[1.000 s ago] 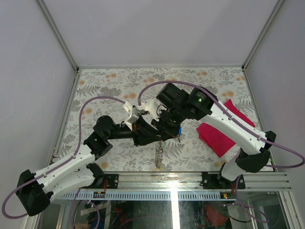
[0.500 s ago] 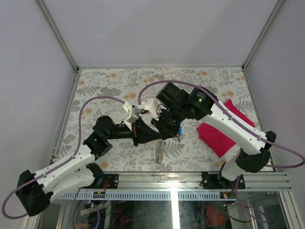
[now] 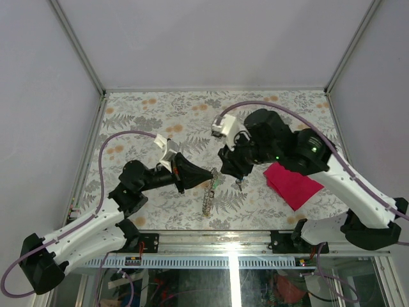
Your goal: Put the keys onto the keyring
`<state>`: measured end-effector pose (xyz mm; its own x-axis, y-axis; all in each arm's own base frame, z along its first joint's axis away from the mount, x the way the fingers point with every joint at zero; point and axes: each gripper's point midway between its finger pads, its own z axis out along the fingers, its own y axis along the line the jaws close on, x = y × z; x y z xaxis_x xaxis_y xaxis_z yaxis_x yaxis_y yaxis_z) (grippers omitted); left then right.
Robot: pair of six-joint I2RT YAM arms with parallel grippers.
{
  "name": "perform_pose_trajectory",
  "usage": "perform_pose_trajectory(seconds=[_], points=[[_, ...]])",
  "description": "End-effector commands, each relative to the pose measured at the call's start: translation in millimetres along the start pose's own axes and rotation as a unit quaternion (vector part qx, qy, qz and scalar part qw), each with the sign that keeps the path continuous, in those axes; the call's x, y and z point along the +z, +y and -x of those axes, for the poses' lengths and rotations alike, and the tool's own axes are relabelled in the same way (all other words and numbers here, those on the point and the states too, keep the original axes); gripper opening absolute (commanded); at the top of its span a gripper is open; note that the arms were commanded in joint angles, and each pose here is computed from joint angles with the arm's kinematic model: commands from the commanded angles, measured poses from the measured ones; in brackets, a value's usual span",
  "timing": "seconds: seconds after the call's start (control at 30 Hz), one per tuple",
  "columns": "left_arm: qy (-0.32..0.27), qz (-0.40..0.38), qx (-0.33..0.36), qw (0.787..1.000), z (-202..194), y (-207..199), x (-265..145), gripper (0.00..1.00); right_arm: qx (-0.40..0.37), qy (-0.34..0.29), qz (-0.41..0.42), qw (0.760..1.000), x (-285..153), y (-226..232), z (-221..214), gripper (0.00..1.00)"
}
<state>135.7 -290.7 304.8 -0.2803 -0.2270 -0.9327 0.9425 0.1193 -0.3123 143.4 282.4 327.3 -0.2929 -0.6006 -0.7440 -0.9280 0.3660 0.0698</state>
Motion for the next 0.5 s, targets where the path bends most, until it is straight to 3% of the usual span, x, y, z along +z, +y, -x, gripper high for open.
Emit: perform_pose_trajectory(seconds=[0.0, 0.23, 0.47], points=[[-0.089, 0.007, 0.017, 0.996, 40.8, -3.3, 1.1, 0.00, 0.048, -0.130, -0.052, 0.989, -26.7, -28.8, 39.0, 0.44], [-0.164, 0.030, 0.002, 0.986, 67.4, 6.2, -7.2, 0.00, 0.176, -0.232, -0.058, 0.955, -33.2, -55.2, 51.6, 0.44], [-0.222, 0.025, 0.005, 0.975, 92.0, 11.0, -20.4, 0.00, 0.279, -0.292, 0.032, 0.914, -25.9, -35.2, 71.7, 0.42]])
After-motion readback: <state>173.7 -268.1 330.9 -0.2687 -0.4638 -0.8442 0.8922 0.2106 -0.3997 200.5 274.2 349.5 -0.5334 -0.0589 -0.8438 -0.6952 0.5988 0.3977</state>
